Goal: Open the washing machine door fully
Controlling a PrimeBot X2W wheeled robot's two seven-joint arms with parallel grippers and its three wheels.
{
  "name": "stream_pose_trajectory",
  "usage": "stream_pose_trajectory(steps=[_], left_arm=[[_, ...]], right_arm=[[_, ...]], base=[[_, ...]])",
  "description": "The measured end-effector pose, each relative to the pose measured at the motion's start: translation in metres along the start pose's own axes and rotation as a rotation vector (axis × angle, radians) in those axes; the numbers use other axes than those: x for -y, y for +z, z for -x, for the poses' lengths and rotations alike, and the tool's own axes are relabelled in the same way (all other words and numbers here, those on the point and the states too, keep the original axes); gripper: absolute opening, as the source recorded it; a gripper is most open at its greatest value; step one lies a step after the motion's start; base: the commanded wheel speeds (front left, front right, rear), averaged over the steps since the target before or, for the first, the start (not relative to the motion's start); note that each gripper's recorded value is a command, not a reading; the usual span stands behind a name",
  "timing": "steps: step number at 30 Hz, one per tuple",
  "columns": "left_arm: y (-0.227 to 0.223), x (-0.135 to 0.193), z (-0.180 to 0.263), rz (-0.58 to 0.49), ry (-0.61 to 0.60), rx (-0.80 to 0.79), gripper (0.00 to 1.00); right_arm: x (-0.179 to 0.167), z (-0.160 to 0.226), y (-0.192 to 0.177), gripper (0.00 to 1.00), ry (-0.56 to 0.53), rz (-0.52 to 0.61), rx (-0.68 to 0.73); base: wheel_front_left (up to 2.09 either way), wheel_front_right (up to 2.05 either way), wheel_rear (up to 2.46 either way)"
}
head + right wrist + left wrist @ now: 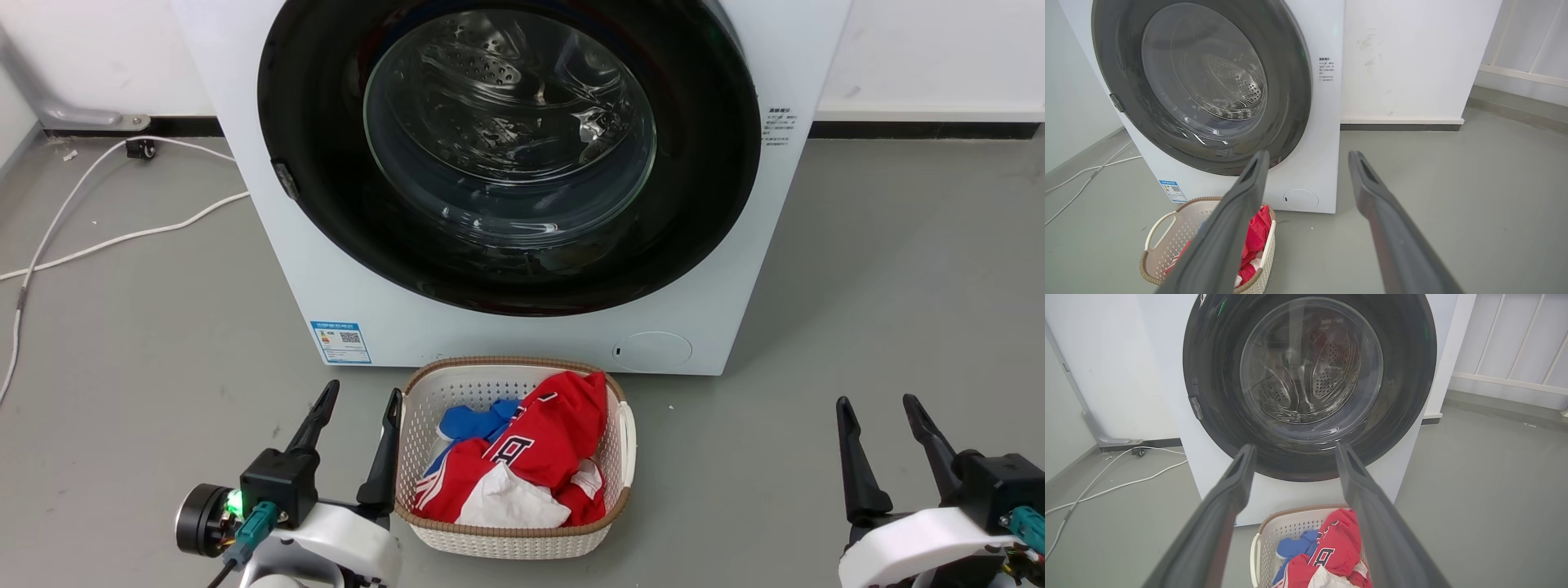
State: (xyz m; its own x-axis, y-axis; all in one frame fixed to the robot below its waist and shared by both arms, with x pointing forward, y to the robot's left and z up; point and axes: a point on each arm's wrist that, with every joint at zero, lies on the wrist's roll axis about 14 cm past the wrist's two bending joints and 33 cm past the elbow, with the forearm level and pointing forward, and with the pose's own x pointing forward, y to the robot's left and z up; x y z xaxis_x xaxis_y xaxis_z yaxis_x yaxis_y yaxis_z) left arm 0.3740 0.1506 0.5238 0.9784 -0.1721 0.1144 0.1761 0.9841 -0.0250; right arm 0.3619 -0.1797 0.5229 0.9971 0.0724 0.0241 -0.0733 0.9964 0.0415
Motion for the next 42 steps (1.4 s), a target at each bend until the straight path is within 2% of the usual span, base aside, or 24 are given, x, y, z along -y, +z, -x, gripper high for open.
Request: stream_pose_trajectory(steps=[7, 17, 18, 19, 20, 25, 27, 35, 38, 42], left_arm=[[-0.004, 0.0, 0.001, -0.031, -0.001, -0.007, 1.0], [-0.007, -0.003, 0.0, -0.001, 0.012, -0.013, 1.0], [-0.007, -0.003, 0.0, 0.0, 0.012, -0.014, 1.0], [-0.007, -0.003, 0.0, 0.0, 0.013, -0.015, 1.0], [-0.007, -0.003, 0.0, 0.0, 0.013, -0.014, 1.0], [-0.008, -0.003, -0.001, 0.001, 0.016, -0.015, 1.0], [-0.008, -0.003, -0.001, 0.001, 0.016, -0.015, 1.0], [-0.009, -0.001, -0.003, 0.008, 0.008, -0.018, 1.0], [-0.01, 0.001, -0.004, 0.01, 0.005, -0.019, 1.0], [-0.012, 0.002, -0.009, 0.013, 0.003, -0.021, 1.0]], right_arm=[[-0.002, 0.0, -0.004, 1.0, 0.01, 0.039, -0.008], [-0.001, 0.001, -0.009, 1.0, 0.005, 0.023, -0.018], [-0.001, 0.001, -0.009, 0.74, 0.004, 0.018, -0.02], [-0.001, 0.001, -0.01, 0.26, 0.005, 0.012, -0.021], [-0.001, 0.001, -0.01, 0.0, 0.004, 0.007, -0.021], [0.001, 0.001, -0.009, 0.0, -0.005, -0.046, -0.011], [0.003, 0.002, -0.01, 0.0, -0.021, -0.181, -0.004], [0.01, 0.004, -0.026, 0.0, -0.101, -0.957, 0.008], [0.019, 0.002, -0.029, 0.0, -0.141, -1.171, 0.031], [0.038, -0.01, -0.027, 0.0, -0.181, -1.32, 0.076]], base=[[0.0, 0.0, 0.0], [0.0, 0.0, 0.0], [0.0, 0.0, 0.0], [0.0, 0.0, 0.0], [0.0, 0.0, 0.0], [0.0, 0.0, 0.0], [0.0, 0.0, 0.0], [0.0, 0.0, 0.0], [0.0, 0.0, 0.0], [0.0, 0.0, 0.0]])
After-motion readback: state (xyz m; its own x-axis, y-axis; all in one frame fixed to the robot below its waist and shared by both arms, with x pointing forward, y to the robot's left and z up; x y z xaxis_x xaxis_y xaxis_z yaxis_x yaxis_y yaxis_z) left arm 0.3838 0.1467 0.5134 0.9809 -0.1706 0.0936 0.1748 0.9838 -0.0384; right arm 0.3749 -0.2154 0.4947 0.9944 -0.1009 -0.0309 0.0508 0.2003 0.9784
